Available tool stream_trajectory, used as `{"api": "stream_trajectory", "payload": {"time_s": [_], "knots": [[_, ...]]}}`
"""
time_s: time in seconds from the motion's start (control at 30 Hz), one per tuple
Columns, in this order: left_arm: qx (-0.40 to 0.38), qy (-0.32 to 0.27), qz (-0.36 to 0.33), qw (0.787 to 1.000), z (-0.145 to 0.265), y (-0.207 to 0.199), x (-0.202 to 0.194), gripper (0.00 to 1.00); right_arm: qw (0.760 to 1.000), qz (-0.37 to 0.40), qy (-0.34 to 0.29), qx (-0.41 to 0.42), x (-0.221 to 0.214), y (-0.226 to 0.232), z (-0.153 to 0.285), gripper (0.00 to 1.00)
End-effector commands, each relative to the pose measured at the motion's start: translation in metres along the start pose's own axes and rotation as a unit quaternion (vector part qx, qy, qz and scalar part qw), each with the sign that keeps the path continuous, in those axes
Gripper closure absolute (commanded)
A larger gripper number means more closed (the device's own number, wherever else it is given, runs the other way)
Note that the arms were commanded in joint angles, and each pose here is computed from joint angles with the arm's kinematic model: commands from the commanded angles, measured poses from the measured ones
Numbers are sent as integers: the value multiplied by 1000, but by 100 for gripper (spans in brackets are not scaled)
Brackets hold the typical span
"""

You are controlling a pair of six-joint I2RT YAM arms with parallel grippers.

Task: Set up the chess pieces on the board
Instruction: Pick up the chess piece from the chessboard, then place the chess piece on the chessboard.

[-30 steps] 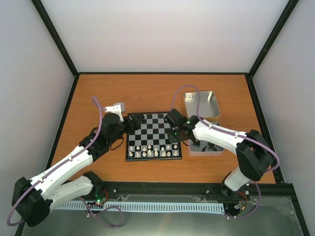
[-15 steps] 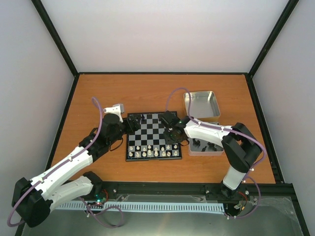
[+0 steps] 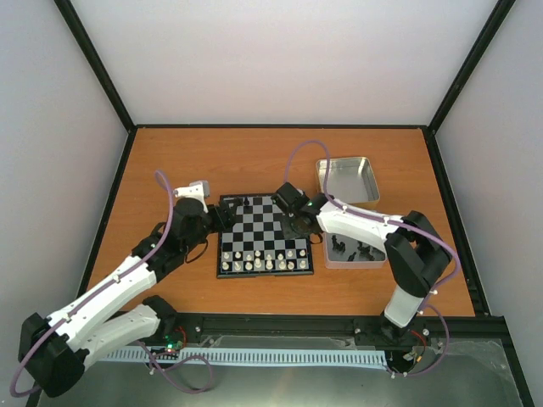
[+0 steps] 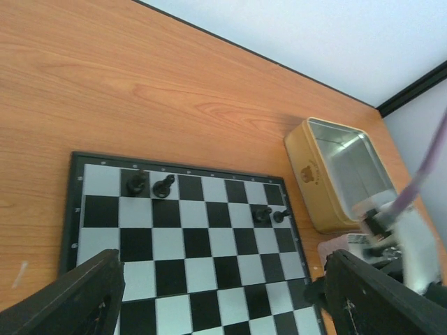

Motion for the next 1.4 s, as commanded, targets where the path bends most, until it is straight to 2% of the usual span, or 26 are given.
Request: {"api": "stream_trajectory", "payload": {"time_s": [0.0,0.3,0.53,1.07,1.37], "knots": [[48,-12,-40,998,17,10,8,21,997,-36,-65,19,35,-5,32,91],[55,-49,-90,993,62,22,11,18,995,-62,-75,6,92,-23,26,91],[48,-51,-92,993,64,24,7,17,996,-65,-64,-1,118,-23,-1,91],[57,-29,-93,994,52,25,0,16,998,-65,-8,-2,118,-24,-53,90],[68,-38,-92,993,53,26,3,16,997,-70,-10,-11,120,-30,-68,90]]}}
Point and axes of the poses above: each gripper's point midway between its finger pads, its own z axis back along the fingers, its own y axis along the line the jaws close on, x = y × z, the point moved 8 cm from there along z, back along the fingers, and after that the axes turned 7 degrees about -z, right-handed, at the moved point
